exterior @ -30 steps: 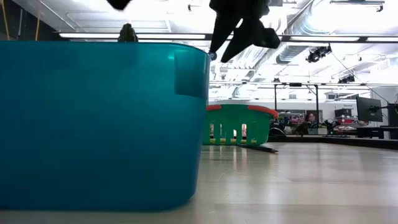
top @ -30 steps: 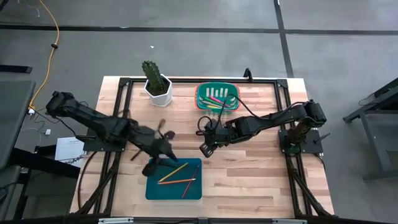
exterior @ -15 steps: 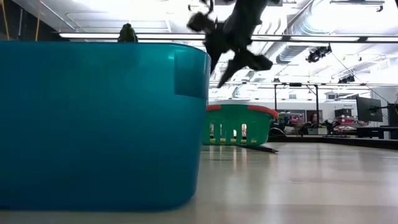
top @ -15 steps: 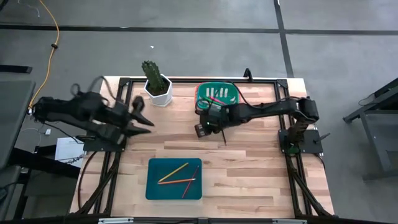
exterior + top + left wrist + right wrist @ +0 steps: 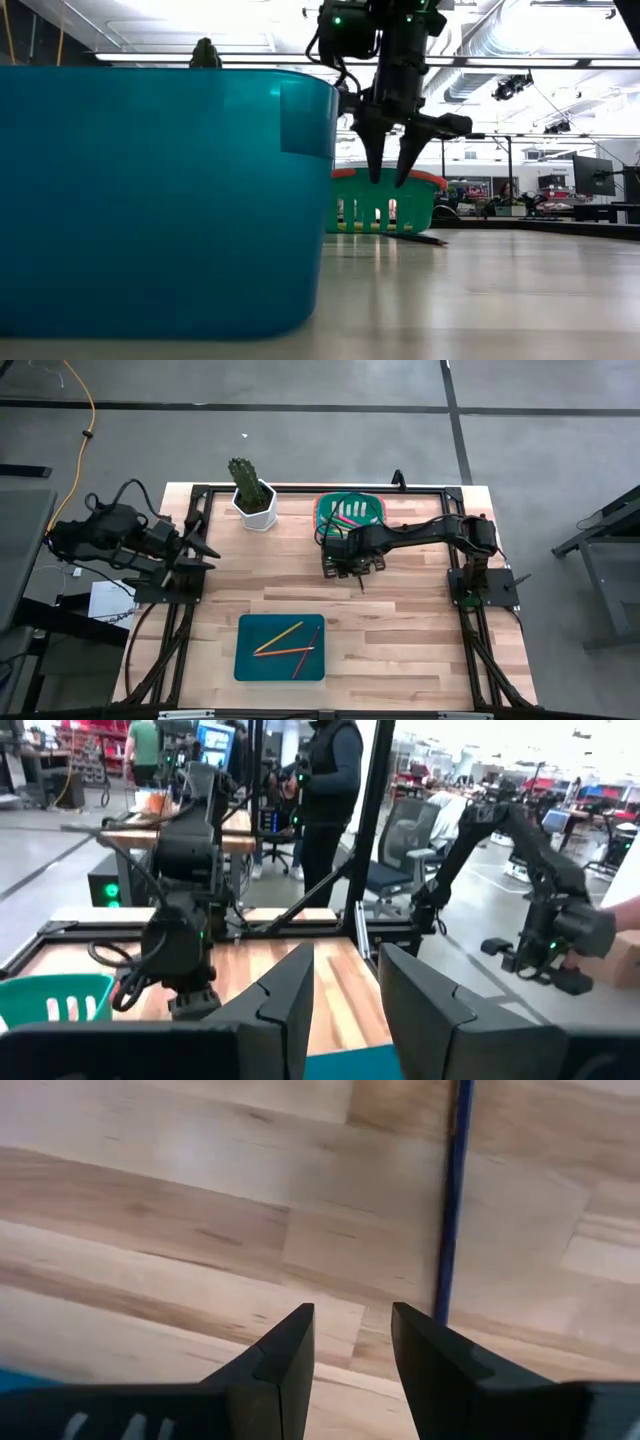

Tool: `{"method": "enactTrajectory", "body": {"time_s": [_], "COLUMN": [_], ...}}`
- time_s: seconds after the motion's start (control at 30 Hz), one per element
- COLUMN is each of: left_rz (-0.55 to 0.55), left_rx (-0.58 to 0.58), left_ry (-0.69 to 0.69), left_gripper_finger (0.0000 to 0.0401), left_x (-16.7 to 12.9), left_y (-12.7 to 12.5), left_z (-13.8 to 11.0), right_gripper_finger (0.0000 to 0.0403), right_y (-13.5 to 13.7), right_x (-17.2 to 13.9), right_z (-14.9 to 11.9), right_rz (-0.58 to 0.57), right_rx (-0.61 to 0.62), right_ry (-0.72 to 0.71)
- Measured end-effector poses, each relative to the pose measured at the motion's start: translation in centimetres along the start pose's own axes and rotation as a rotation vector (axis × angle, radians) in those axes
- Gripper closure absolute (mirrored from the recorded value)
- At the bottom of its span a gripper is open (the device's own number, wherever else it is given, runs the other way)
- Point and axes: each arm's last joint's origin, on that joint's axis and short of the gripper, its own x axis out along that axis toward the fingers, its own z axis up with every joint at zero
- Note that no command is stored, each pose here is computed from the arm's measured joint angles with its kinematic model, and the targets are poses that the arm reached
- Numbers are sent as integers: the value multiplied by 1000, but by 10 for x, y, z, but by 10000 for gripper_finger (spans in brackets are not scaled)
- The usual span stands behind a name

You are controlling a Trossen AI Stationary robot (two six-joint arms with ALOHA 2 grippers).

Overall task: Sort pens & pencils
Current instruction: Put the blue pencil into the blue bin

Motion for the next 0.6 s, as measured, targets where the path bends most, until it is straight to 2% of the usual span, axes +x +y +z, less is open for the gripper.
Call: {"method": "enactTrajectory", "body": {"time_s": [0.3,0.6], "left_rz": [-3,2], "left_rx": [38,59], "left_ry": [-33,36], "left_gripper_finger": [297,297], "left_x": [-11,-10], "left_y": [-1,0], "left_z": [1,-6], "right_gripper_finger": [277,277], "right_y": [-4,-10], "right_x": [18,21], "right_z": [3,-1], "right_rz": [-83,-155], "right_rx": [77,78], "right_ry": [76,104]}}
